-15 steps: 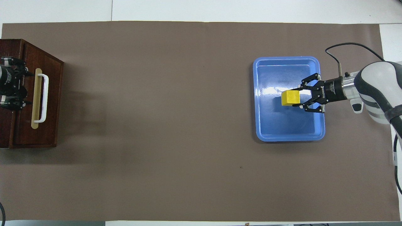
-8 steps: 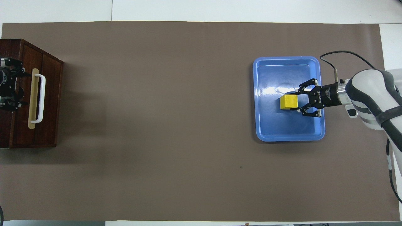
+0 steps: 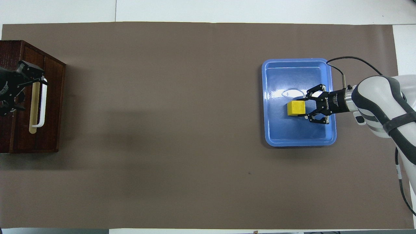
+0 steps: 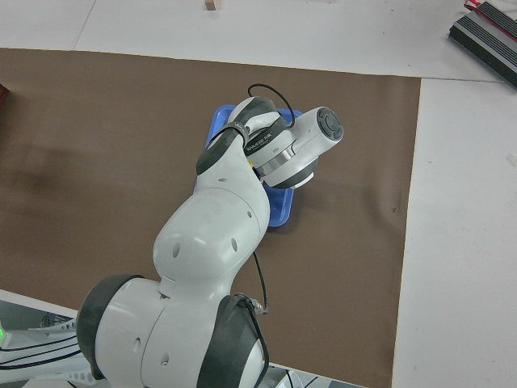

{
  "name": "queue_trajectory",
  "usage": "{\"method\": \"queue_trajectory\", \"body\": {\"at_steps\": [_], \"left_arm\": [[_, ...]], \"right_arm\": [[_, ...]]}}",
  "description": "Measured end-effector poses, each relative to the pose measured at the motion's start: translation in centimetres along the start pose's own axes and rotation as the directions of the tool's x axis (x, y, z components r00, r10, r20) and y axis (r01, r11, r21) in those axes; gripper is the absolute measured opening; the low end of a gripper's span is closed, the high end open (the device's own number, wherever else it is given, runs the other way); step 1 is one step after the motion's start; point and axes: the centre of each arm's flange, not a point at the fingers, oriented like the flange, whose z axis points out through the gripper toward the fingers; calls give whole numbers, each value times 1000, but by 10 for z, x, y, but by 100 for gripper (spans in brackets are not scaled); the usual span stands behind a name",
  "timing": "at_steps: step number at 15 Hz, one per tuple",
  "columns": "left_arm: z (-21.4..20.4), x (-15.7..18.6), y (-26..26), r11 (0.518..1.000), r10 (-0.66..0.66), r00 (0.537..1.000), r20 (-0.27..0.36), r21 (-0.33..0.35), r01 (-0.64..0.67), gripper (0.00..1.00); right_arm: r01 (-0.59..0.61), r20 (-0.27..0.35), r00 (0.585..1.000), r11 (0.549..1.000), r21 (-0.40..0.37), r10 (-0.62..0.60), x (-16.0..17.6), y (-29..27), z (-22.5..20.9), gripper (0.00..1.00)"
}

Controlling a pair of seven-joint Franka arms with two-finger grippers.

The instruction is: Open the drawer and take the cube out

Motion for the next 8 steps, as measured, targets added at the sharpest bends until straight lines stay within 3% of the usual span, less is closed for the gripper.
{"method": "queue_trajectory", "body": {"at_steps": [4,8], "left_arm": [[-26,-25,-6,946,322,945,62,20,-324,100],[-46,-55,-1,835,547,829,114,-1,-551,100]], "right_arm": [[5,2,1000,1000,1,-5,-3,0,-2,99],[55,12,998,998,8,-55,-32,-5,-39,100]]}}
